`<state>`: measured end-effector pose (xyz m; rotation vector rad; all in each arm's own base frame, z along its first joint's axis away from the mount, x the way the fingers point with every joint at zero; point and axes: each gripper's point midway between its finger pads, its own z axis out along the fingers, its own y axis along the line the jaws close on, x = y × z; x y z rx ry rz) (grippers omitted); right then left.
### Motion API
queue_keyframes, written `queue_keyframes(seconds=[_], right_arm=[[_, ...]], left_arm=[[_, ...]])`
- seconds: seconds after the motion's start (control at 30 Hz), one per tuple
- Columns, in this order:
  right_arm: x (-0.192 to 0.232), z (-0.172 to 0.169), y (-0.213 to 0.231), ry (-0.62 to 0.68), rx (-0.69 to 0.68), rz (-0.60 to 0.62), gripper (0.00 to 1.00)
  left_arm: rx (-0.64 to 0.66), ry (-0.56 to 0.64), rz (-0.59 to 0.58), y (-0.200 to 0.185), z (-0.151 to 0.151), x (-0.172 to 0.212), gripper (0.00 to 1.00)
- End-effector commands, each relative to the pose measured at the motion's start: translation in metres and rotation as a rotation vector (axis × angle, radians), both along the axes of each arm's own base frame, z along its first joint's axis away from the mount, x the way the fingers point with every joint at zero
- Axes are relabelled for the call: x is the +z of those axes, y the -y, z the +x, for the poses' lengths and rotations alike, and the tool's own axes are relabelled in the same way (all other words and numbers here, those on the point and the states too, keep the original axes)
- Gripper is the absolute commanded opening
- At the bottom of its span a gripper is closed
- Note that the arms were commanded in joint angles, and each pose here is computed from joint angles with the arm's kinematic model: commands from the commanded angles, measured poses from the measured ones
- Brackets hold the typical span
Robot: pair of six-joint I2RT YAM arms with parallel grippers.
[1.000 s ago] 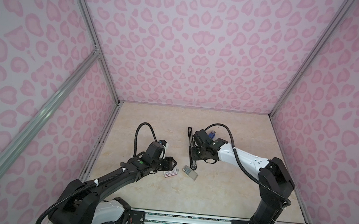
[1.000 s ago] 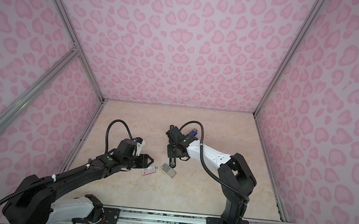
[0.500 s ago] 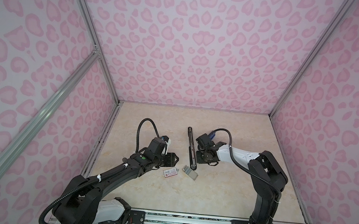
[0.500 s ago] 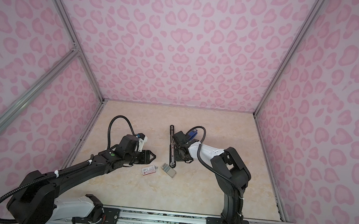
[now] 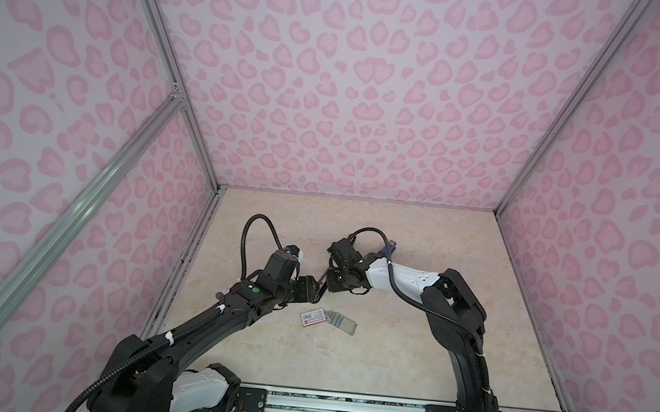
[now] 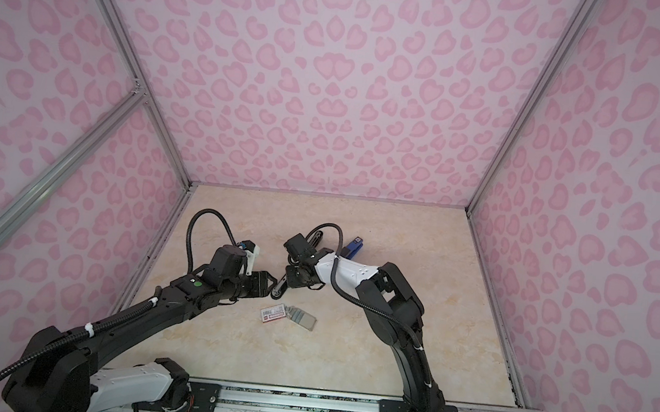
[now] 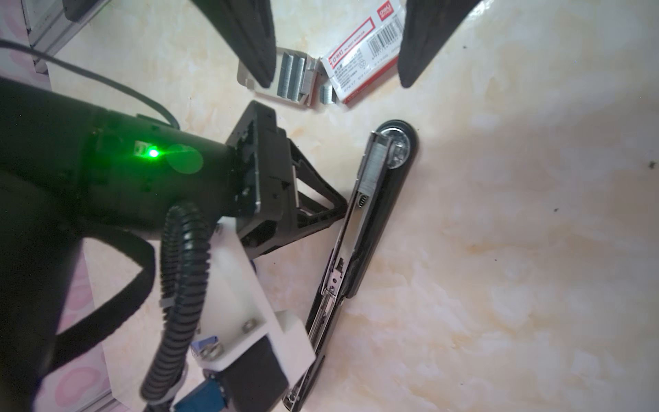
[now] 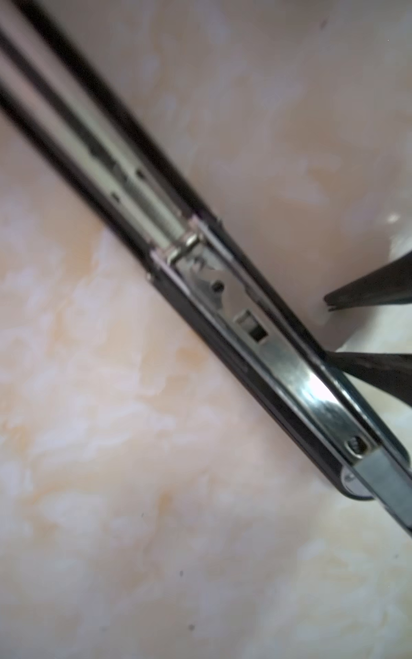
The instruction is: Load the staples into the stapler
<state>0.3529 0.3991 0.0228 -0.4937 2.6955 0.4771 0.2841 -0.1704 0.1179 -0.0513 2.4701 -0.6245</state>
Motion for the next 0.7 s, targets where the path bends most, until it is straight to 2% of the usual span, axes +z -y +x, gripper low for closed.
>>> queue_keyframes(seconds=[0.0,0.13,0.2,0.27,0.67], right_arm=[[-0.004,-0.004,-0.019,-0.037,0.047,0.026,0.26],[0.012,0.004,-0.02,0.001,0.05,0.049,0.3],[0.018,0.012,-0.011,0.015,0.029,0.053,0.31],[0.019,0.019,0.003,0.012,-0.004,0.053,0.32],[0.002,0.065,0.089,0.008,-0.245,0.071,0.34]], left_arm=[[0.051,0.02,0.055,-0.018,0.003,0.005,0.59],[0.096,0.056,0.093,-0.033,0.007,0.014,0.62],[0.099,0.075,0.107,-0.035,0.009,0.018,0.7],[0.092,0.086,0.121,-0.034,0.015,0.02,0.71],[-0.05,0.07,0.154,0.009,0.078,0.015,0.72]])
